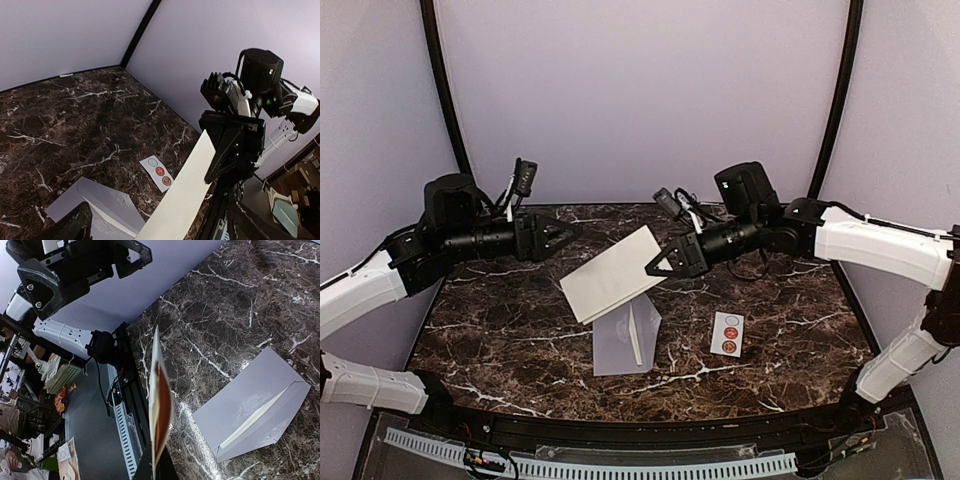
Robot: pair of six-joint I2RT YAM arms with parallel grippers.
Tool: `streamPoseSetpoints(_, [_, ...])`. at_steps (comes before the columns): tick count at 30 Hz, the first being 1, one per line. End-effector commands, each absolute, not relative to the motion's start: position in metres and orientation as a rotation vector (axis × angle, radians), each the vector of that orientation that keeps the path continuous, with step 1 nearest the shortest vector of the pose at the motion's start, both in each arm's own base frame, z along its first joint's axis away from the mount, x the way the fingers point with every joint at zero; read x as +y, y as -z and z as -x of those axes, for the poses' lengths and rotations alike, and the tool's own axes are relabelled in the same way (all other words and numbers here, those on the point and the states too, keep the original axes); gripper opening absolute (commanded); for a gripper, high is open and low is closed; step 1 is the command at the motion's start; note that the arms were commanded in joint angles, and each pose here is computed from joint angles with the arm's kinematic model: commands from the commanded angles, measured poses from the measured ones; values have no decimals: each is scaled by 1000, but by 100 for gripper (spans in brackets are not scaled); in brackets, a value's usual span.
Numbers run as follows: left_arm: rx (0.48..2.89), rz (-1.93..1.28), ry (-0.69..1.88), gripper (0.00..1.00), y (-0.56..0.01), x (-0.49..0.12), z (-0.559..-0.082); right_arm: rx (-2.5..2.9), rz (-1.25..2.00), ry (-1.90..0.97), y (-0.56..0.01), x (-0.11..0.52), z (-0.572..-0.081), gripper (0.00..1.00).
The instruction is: Place the letter into the envelope and seal it
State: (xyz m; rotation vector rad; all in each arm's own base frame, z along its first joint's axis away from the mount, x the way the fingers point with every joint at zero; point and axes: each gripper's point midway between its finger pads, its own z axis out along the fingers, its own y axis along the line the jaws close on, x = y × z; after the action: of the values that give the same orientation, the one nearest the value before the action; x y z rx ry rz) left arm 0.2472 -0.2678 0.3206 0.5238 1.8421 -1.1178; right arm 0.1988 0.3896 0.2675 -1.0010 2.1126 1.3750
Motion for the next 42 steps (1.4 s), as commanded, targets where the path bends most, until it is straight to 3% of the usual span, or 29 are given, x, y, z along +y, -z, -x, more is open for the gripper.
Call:
streamPoseSetpoints(1, [1866,-881,1289,92,-301,-308,-205,2146,1219,-1446,-259,394,-161,0])
streamPoseSetpoints(10, [1930,-1041,1383,93,-278,-334,-183,2125,1290,-1476,-263,402,-151,0])
streamPoseSetpoints(12, [1932,-1065,1404,90,-276,-337,-178,2115,1289,-1471,-266,403,-152,0])
streamPoseSetpoints(14, [1937,-1078,1424,78,-274,-339,-175,2106,1284,-1461,-269,404,-153,0])
streamPoseSetpoints(16, [1944,-1082,1439,59,-273,-340,-173,2105,1270,-1437,-270,404,-157,0])
streamPoseSetpoints(17, [1942,-1082,1446,41,-274,-340,-171,2101,1260,-1426,-272,404,-159,0])
streamPoseSetpoints(18, [1940,-1076,1460,31,-274,-340,-170,2095,1244,-1413,-274,404,-162,0])
streamPoseSetpoints(19, [1933,-1071,1464,14,-275,-339,-169,2094,1219,-1396,-276,404,-165,0])
streamPoseSetpoints(20, [1928,-1049,1468,8,-275,-339,-171,2087,1189,-1380,-279,404,-170,5])
streamPoseSetpoints(21, [1912,-1036,1469,1,-279,-338,-171,2080,1150,-1367,-282,402,-175,17])
streamPoseSetpoints(24, [1844,-919,1459,0,-293,-334,-180,2070,971,-1346,-287,393,-194,62])
streamPoseSetpoints(27, [1746,-742,1469,0,-310,-328,-194,1980,727,-1395,-302,381,-214,86])
streamPoseSetpoints(33, [1531,-374,1472,0,-349,-302,-223,1714,482,-1663,-330,377,-204,94])
streamPoseSetpoints(42, [1483,-313,1513,0,-358,-298,-226,1716,626,-1750,-328,431,-186,96])
